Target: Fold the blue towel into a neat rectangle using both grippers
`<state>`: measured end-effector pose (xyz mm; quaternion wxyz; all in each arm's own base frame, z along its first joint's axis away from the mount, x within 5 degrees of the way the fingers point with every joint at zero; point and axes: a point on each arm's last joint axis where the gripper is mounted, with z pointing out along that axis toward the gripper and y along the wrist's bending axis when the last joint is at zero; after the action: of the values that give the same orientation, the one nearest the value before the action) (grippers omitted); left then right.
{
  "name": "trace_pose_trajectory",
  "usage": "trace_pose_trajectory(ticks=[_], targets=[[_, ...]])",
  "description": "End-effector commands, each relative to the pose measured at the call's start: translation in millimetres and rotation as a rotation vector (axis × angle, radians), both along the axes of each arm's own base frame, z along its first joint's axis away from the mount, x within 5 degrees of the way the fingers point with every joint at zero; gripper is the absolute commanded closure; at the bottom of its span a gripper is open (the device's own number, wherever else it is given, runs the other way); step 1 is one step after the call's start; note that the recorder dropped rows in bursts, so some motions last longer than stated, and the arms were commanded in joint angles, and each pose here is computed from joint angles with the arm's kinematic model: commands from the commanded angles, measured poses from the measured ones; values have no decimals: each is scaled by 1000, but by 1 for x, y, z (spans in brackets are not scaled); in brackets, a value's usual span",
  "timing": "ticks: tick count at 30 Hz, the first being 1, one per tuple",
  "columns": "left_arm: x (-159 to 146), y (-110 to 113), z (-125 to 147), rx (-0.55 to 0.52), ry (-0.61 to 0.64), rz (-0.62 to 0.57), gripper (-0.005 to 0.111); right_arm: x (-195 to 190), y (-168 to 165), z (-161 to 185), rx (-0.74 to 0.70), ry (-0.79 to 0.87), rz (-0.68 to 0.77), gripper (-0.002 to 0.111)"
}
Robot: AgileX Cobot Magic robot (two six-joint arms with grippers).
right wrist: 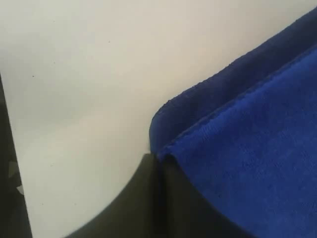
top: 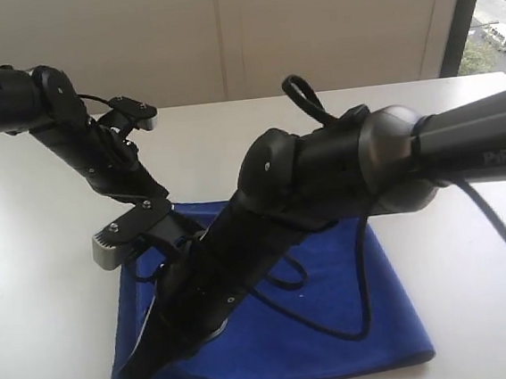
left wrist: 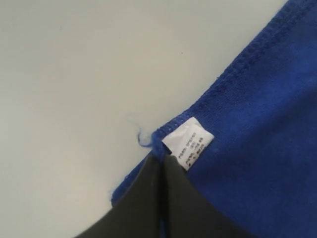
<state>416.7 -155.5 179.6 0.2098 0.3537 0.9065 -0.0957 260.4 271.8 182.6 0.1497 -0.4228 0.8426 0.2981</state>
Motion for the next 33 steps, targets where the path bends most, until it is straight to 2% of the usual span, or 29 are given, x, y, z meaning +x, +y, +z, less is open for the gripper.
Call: trace_pose_trajectory(ticks=[1,5,7,11,12,14,17,20,25,29,33], targets=[[1,3,-7,40,22,9,107,-5,8,-9,12,15,34,108],[2,6,-14,77,33,26,107,-10,17,-21,21,39,57,107],[2,7,-17,87,40,25,107,-11,21,-25,35,46,60,101],[2,7,-18,98,42,19,103,-13,27,-31,59,70,56,69],[2,8,-18,103,42,16,99,-14,27,-32,64,77,61,60],[2,9,-19,119,41,8,90,-14,28,-31,65,77,60,48],[2,10,-19,125,43,7,68,-14,26,-28,63,65,70,49],[3,13,-17,152,34,23,51,-12,22,-15,65,18,86,49],[2,19,0,188,-11,56,48,-5,4,10,35,-69,78,49],[-1,20,25,161,-64,79,48,0,-12,30,24,-97,43,49],[-6,21,45,140,-99,86,48,-4,-14,37,35,-88,60,48]])
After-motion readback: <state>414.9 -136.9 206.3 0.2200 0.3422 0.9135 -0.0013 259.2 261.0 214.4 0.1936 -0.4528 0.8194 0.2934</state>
